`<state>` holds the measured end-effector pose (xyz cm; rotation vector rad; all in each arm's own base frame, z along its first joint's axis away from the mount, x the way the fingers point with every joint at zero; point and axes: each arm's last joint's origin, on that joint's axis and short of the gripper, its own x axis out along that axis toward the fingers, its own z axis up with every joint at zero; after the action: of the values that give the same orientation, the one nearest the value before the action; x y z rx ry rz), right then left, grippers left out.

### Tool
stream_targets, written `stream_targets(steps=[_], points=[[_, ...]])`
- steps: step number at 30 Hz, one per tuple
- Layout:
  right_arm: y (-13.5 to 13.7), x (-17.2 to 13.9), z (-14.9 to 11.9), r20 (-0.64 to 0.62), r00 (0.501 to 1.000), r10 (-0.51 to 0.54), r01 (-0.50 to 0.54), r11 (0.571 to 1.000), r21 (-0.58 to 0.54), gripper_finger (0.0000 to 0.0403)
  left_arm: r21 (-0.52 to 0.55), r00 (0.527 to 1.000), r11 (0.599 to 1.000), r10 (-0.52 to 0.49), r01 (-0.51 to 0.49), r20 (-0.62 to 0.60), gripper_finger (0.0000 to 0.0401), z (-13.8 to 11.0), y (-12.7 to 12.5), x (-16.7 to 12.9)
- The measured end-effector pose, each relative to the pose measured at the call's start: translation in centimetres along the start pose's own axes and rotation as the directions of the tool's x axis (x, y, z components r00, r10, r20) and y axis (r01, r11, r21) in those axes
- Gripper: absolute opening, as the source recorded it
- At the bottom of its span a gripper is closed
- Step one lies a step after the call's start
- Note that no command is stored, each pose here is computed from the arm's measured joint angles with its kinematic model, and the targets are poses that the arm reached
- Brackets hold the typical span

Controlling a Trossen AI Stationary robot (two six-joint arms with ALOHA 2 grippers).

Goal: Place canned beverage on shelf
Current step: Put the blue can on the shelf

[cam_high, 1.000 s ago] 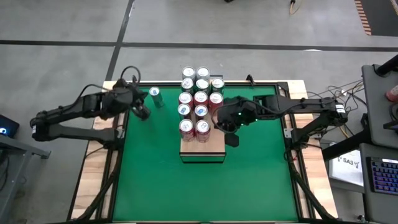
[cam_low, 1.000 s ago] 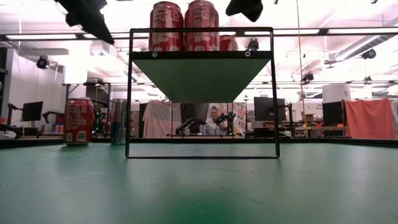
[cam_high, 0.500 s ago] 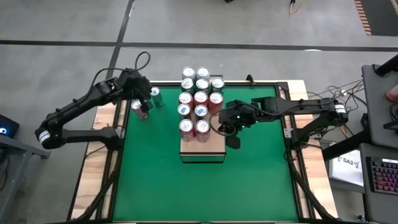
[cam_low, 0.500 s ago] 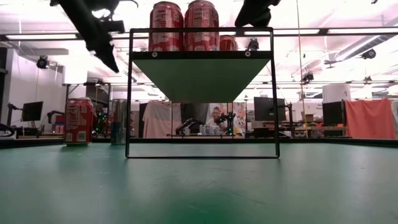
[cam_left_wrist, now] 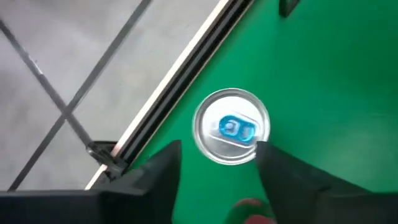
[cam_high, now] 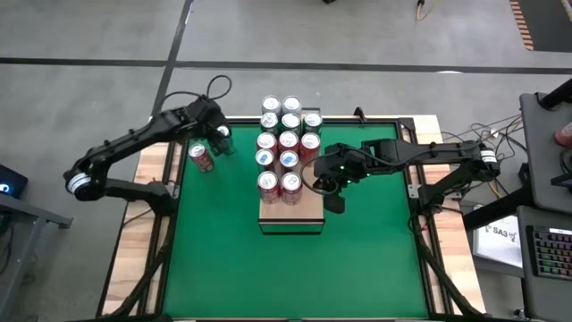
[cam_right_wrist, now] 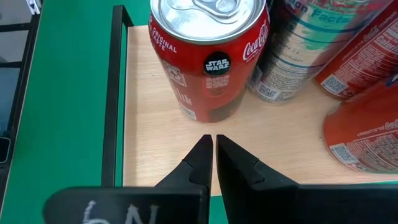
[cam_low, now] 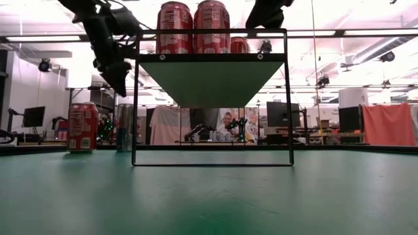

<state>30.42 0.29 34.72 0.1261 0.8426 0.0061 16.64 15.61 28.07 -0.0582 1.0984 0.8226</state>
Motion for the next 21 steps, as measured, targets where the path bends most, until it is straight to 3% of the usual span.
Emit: stream_targets(steps=[4,8,16,21], points=[[0.0,0.0,0.0,0.002,1.0,0.0,0.0,1.0,0.0,0.0013,-0.008,0.999,0.999,-0.039,0.039,-0.003,0.0244,0.2,-0.2,0.4],[0.0,0.0,0.0,0.002,1.0,0.0,0.0,1.0,0.002,0.0013,-0.022,0.995,0.995,-0.098,0.098,0.0,0.0277,0.4,-0.4,0.9],[0.0,0.0,0.0,0.003,1.0,0.0,0.0,0.999,0.032,0.0013,-0.047,1.0,0.999,0.005,-0.006,-0.01,0.0288,0.7,-0.2,1.5],[0.0,0.0,0.0,0.004,1.0,0.0,0.0,0.998,0.056,0.0013,-0.041,1.0,0.999,0.008,-0.007,0.011,0.0288,1.0,-0.1,1.6]])
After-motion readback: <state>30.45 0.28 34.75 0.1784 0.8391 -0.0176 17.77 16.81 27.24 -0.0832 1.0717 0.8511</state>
